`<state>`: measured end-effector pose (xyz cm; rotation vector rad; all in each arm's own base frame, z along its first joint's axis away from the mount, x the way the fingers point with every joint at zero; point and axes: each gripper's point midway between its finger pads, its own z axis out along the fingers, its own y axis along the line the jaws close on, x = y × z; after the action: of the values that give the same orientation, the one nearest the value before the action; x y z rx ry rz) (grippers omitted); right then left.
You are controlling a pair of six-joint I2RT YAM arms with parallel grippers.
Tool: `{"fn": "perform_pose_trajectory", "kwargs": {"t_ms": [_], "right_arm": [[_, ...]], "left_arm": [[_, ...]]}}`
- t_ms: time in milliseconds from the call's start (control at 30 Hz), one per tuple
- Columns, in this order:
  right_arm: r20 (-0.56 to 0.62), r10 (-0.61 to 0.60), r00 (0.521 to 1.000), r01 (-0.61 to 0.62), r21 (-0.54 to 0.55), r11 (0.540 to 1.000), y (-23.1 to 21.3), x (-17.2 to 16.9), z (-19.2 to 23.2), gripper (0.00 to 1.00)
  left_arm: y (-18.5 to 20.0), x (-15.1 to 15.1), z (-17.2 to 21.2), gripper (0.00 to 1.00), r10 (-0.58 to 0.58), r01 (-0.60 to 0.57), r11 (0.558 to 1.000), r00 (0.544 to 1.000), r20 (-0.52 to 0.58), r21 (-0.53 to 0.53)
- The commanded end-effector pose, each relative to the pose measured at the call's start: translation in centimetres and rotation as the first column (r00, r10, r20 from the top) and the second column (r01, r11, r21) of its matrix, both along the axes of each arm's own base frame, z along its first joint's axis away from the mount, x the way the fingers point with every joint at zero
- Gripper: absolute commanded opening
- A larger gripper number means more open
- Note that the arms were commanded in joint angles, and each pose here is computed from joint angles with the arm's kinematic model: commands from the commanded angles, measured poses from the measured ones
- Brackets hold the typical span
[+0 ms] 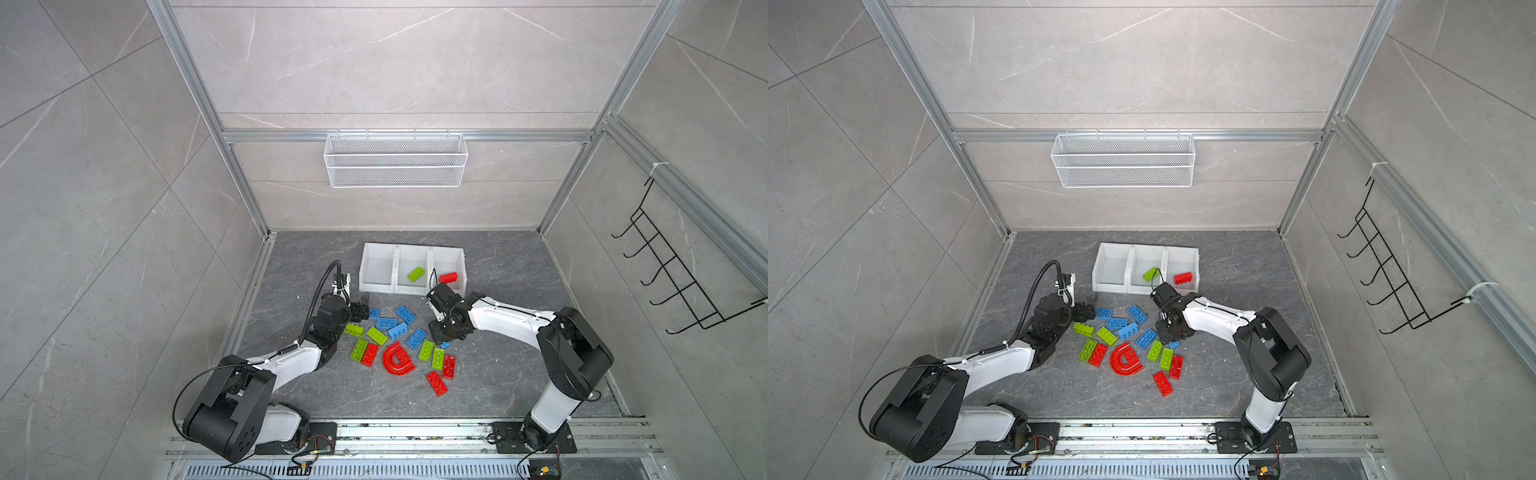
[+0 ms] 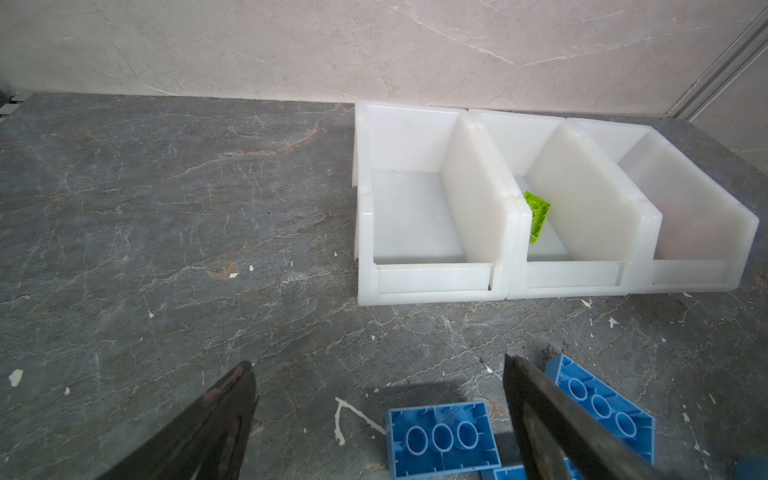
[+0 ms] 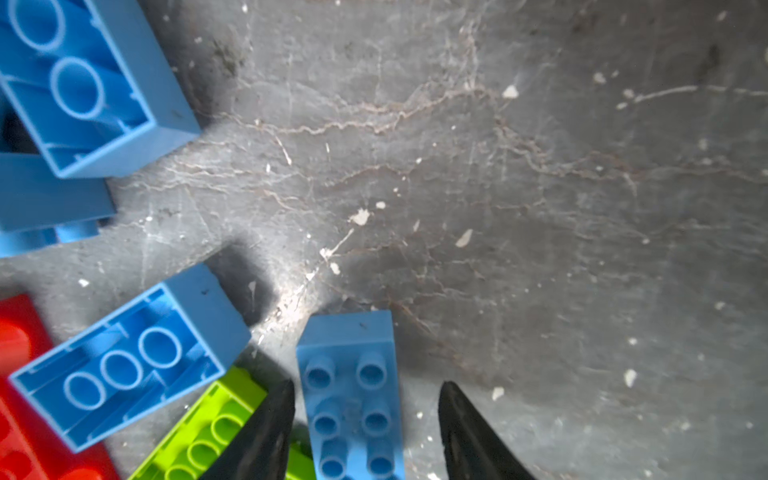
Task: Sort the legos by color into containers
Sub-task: 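Grasp the upright blue brick in the pile with the right gripper, then carry the blue brick over the compartment nearest the left gripper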
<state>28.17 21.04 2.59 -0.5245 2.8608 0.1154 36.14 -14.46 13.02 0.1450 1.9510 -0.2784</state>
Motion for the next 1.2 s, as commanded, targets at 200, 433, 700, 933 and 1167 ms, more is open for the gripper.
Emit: {"fn": "perform_pose_trajectory", "kwargs": {"t_ms": [200,433,700,933,1167], "right_arm": [[-0.023,0.003,1.0,-0.003,0.01,1.0,0.4,-0.3,-1.2,0.54],[-0.013,0.001,1.0,-0.001,0.001,1.0,0.2,-0.2,-1.6,0.46],[0.094,-0.008,0.996,0.006,0.025,1.0,0.7,2.5,1.7,0.38],[0.189,-0.021,0.982,-0.004,0.129,0.992,3.5,6.4,6.9,0.33],[0.288,-0.056,0.956,-0.053,0.355,0.933,9.8,11.4,10.8,0.33]], "left_arm": [[0.1,0.4,1.7,0.95,0.005,-0.005,1.0,0.998,0.068,-0.008],[0.2,0.3,1.9,0.95,0.011,-0.01,1.0,0.997,0.072,-0.007],[0.4,0.3,1.9,0.95,0.021,-0.02,1.0,0.997,0.073,-0.01],[2.0,0.5,1.5,0.95,0.117,-0.115,0.993,0.991,0.066,-0.023],[3.8,0.2,1.7,0.97,0.178,-0.171,0.981,0.982,0.07,-0.094]]}}
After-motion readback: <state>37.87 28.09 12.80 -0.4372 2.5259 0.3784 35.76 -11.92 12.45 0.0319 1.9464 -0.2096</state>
